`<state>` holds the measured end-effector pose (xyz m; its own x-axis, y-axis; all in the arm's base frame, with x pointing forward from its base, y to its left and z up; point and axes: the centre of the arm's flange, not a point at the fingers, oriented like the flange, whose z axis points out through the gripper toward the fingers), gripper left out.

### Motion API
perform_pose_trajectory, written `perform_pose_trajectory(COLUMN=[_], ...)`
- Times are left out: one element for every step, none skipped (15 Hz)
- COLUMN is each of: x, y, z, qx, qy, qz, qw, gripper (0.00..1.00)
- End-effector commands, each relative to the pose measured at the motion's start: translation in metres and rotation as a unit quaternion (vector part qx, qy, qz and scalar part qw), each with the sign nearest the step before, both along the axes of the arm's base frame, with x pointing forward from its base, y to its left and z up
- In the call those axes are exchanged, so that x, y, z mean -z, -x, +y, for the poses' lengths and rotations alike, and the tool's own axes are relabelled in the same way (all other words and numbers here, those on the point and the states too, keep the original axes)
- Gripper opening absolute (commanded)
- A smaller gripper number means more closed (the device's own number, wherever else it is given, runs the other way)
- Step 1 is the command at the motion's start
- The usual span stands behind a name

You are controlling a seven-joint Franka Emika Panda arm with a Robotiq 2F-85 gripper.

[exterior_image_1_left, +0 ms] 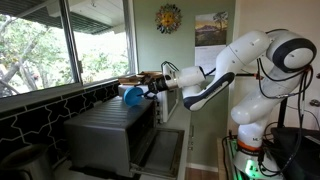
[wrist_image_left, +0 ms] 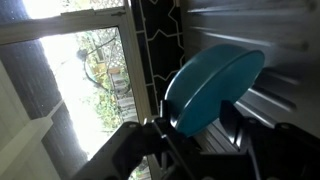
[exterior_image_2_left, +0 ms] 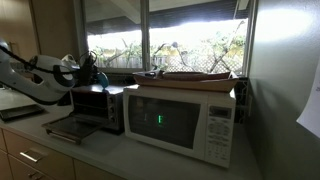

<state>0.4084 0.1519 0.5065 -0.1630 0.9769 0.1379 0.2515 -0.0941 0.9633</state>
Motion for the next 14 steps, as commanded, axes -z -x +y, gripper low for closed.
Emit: perform_pose_trajectory(x=[0.0, 0.0, 0.0, 0.002, 0.003, 0.005, 0.005, 0.005, 0.003, 0.002, -0.002, -0.004, -0.008, -0.012], y=[0.01, 0.011, 0.011, 0.012, 0.011, 0.011, 0.01, 0.009, 0.008, 0.007, 0.005, 0.003, -0.001, -0.004], z=[-0.002, -0.003, -0.003, -0.003, -0.004, -0.004, -0.006, -0.007, -0.009, -0.012, -0.014, -0.017, -0.021, -0.024], qx=[-0.011, -0.011, -0.011, -0.011, -0.01, -0.009, -0.006, -0.004, 0.001, 0.005, 0.015, 0.024, 0.037, 0.05], qy=[0.016, 0.023, 0.031, 0.039, 0.047, 0.053, 0.058, 0.063, 0.063, 0.061, 0.056, 0.053, 0.049, 0.043], qz=[0.04, 0.044, 0.054, 0.066, 0.073, 0.081, 0.085, 0.089, 0.089, 0.093, 0.1, 0.105, 0.119, 0.131], qw=[0.999, 0.9987, 0.998, 0.997, 0.9962, 0.9953, 0.9946, 0.994, 0.994, 0.9938, 0.9933, 0.9928, 0.991, 0.9892], gripper=[0.56, 0.58, 0.6, 0.63, 0.65, 0.66, 0.74, 0.7, 0.72, 0.89, 0.93, 0.98, 1.0, 1.0])
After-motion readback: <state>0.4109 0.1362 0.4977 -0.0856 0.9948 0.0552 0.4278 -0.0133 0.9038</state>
